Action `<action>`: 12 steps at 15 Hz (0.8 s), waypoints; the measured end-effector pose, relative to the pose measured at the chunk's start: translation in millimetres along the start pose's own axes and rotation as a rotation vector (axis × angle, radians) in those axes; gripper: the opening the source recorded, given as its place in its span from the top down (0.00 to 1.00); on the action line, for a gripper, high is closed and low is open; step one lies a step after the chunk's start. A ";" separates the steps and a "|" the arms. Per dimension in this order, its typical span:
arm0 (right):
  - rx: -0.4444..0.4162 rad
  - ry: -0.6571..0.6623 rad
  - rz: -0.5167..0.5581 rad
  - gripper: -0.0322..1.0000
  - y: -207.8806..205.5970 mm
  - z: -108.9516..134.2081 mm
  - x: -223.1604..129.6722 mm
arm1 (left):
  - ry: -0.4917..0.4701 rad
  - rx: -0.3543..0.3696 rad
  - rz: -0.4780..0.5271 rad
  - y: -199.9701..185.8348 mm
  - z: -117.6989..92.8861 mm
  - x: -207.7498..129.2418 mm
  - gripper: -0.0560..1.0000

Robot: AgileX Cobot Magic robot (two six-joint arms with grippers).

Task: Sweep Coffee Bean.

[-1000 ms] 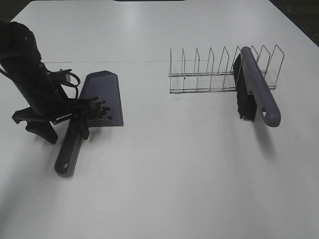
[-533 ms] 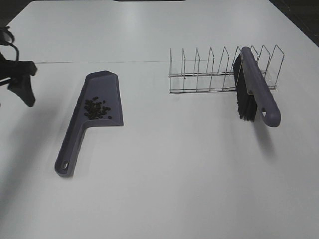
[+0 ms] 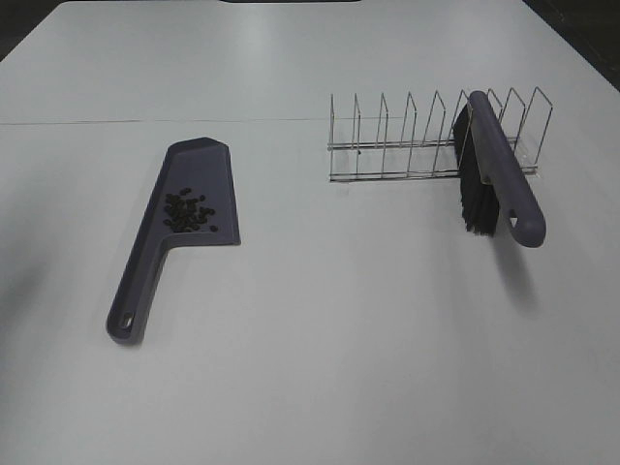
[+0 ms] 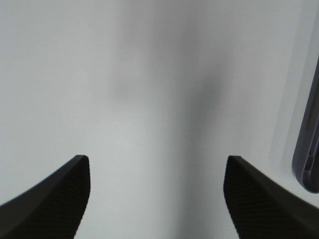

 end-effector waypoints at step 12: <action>-0.011 -0.009 -0.077 0.24 -8.9 0.8 -5.5 | 0.101 -0.036 -0.292 -67.8 6.0 -157.1 0.30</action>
Point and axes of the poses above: a point on each arm's last joint axis where the gripper is mounted, y pointing out along that axis toward the gripper, z along the wrist's bending axis when the last joint is at zero, x = y × z, the point moved 1 cm from there along y, pointing out along that axis toward the gripper, and after that the axes turned 8 degrees about -y, right-handed, at the moved point
